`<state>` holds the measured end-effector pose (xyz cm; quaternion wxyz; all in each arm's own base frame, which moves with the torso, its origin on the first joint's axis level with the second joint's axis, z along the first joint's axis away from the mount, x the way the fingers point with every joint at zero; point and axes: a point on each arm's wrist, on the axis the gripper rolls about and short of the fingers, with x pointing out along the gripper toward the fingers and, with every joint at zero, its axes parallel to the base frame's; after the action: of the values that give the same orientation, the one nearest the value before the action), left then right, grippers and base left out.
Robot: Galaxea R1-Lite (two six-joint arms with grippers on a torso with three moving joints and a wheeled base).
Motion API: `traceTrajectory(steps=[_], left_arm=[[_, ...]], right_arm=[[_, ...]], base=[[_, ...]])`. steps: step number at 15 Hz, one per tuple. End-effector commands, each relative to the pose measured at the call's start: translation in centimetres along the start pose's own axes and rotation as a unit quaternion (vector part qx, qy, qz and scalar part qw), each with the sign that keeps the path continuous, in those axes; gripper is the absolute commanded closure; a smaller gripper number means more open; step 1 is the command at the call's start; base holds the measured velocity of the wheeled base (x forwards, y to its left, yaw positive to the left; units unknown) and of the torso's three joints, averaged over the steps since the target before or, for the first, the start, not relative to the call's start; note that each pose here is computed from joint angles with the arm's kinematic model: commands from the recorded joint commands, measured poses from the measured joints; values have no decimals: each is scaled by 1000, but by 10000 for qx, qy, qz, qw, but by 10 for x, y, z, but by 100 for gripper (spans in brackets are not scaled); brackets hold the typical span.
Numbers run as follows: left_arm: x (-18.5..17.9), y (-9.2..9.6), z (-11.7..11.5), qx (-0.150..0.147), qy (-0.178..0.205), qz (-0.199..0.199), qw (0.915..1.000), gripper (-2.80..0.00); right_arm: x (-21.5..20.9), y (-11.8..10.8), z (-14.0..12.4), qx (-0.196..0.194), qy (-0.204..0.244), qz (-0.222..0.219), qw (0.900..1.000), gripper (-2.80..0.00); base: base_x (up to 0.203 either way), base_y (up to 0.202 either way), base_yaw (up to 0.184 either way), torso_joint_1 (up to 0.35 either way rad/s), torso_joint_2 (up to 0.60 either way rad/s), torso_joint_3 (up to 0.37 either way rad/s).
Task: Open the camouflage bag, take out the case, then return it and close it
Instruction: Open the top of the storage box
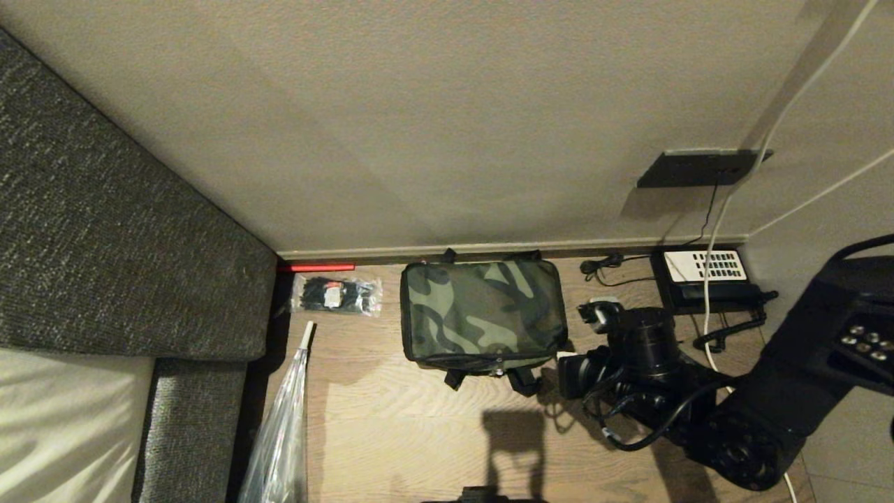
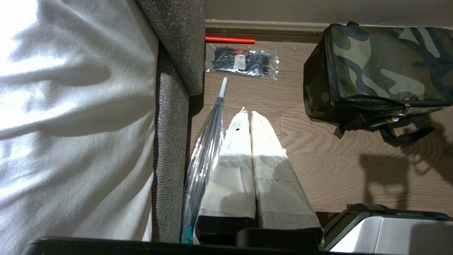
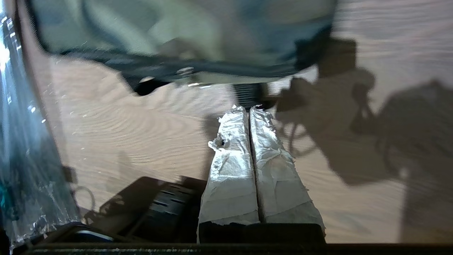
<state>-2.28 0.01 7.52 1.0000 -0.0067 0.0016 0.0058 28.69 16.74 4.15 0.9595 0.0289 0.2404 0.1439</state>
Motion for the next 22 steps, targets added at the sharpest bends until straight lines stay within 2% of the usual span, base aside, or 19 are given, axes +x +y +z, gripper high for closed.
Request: traceTrajectory(steps=[1,3,4,9,12,14,15,22], left_arm=[[0,0,-1,-2,7,4,10000,0],[0,0,-1,-2,7,4,10000,0],[0,0,-1,-2,7,4,10000,0],[0,0,-1,-2,7,4,10000,0],[0,0,-1,-2,7,4,10000,0],[0,0,-1,-2,7,4,10000,0],[0,0,-1,-2,7,4,10000,0],[0,0,-1,-2,7,4,10000,0]], right_arm=[[22,15,-28,-104,107,77,9999,0],[29,20,-37,-133,101,90,9998,0],[30,22,-42,-170,176,112,9996,-280],[37,35,-43,-204,-154,355,9990,-280],[21,39,-29,-112,-401,578,9975,-280],[3,36,-28,-149,-317,1069,9937,-280],[-1,34,-31,-164,-289,1161,9927,-280],[-17,33,-40,-218,-135,1240,9919,-280]], base=[[0,0,0,0,0,0],[0,0,0,0,0,0],[0,0,0,0,0,0],[0,0,0,0,0,0],[0,0,0,0,0,0],[0,0,0,0,0,0],[0,0,0,0,0,0],[0,0,0,0,0,0]])
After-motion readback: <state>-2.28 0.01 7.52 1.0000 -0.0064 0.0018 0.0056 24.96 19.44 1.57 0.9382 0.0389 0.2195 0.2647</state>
